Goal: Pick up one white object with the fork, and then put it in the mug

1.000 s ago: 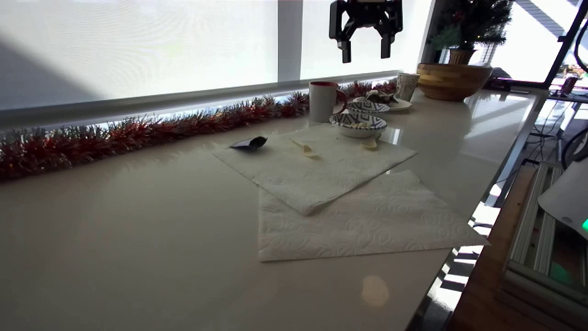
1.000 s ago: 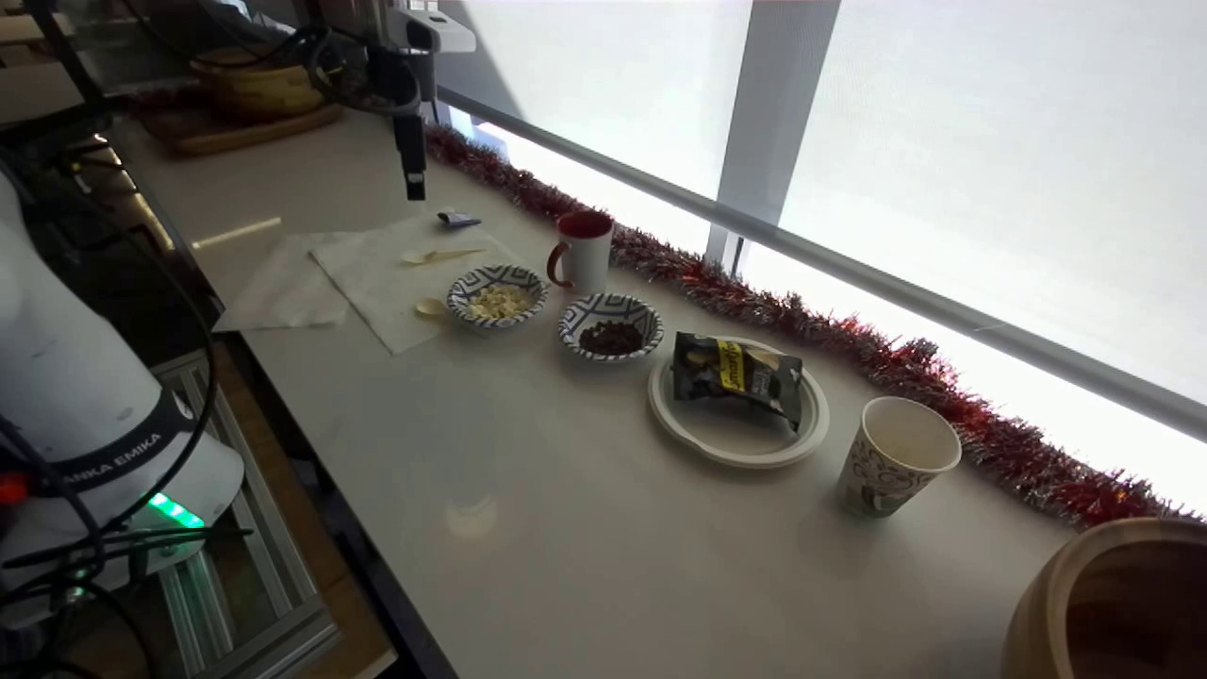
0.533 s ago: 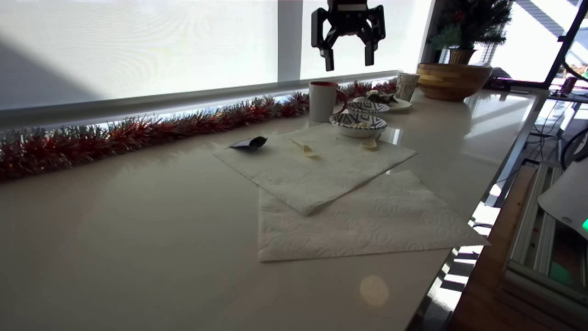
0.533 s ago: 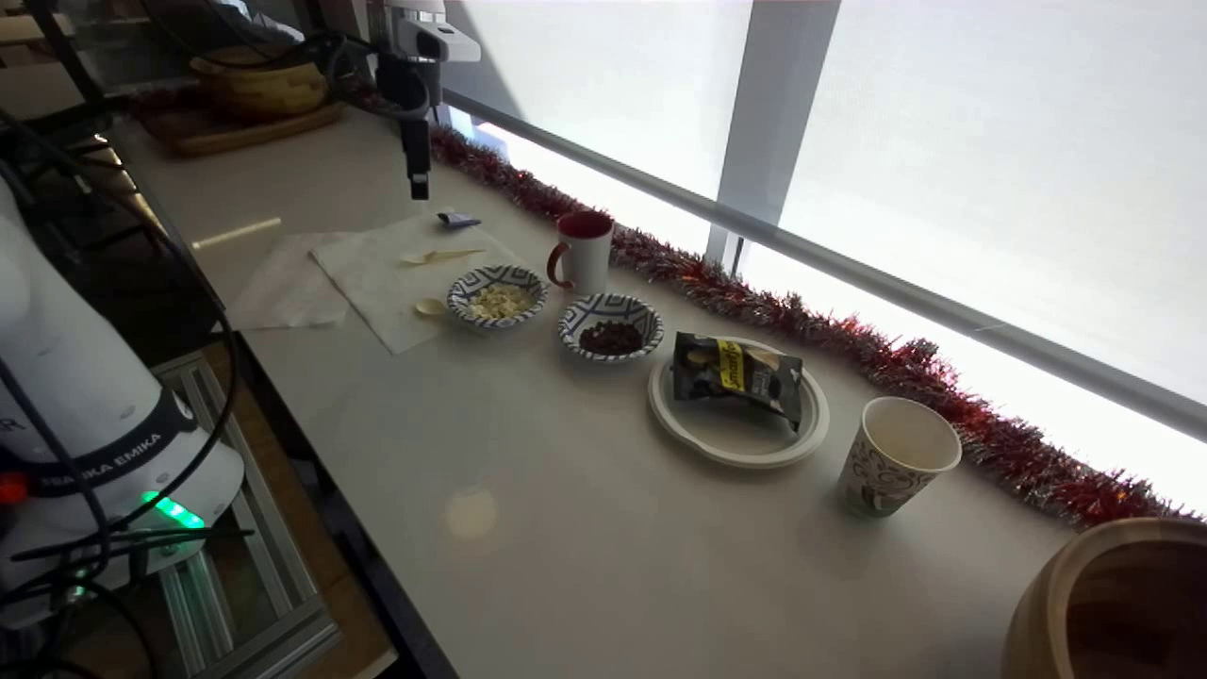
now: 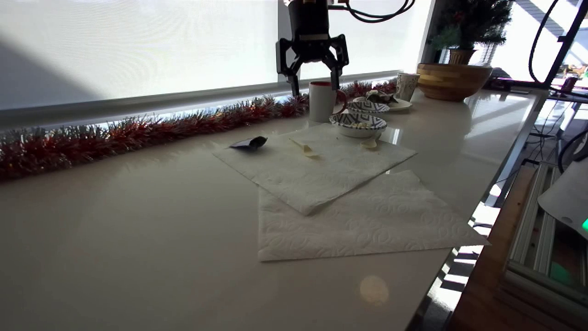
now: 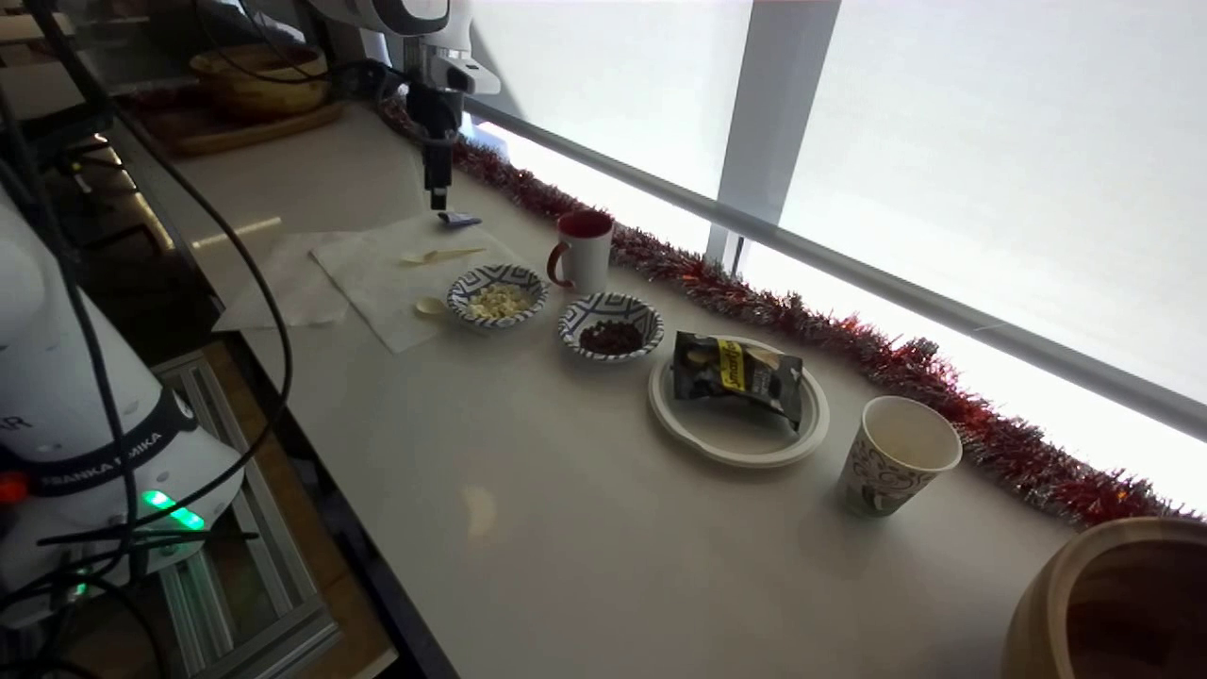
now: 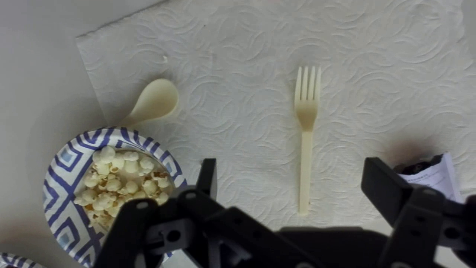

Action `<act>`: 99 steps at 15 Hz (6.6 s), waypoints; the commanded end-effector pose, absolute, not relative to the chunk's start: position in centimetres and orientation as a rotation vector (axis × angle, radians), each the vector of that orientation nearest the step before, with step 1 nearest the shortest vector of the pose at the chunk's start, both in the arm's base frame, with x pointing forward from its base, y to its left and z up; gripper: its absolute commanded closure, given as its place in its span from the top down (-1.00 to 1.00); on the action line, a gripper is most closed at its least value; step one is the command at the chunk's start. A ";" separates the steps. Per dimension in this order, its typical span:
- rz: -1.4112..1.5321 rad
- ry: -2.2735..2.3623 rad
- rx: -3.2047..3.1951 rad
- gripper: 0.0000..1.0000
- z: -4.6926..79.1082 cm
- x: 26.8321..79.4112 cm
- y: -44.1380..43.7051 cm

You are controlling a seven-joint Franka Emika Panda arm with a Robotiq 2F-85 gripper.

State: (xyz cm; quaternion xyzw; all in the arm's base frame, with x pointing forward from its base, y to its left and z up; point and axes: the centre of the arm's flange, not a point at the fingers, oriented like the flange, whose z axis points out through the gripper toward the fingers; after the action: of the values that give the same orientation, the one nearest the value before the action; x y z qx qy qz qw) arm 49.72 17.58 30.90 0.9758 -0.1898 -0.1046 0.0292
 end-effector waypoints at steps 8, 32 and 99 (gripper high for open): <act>-0.466 -0.630 3.002 0.99 23.4 54.4 20.3; -0.607 -0.710 3.002 -0.86 23.4 52.9 18.8; 1.129 -1.060 1.877 -0.94 20.5 43.2 15.5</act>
State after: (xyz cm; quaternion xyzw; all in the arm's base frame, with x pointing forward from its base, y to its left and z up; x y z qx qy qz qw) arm 42.39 14.89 21.93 0.7361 -0.4068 0.4133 0.3491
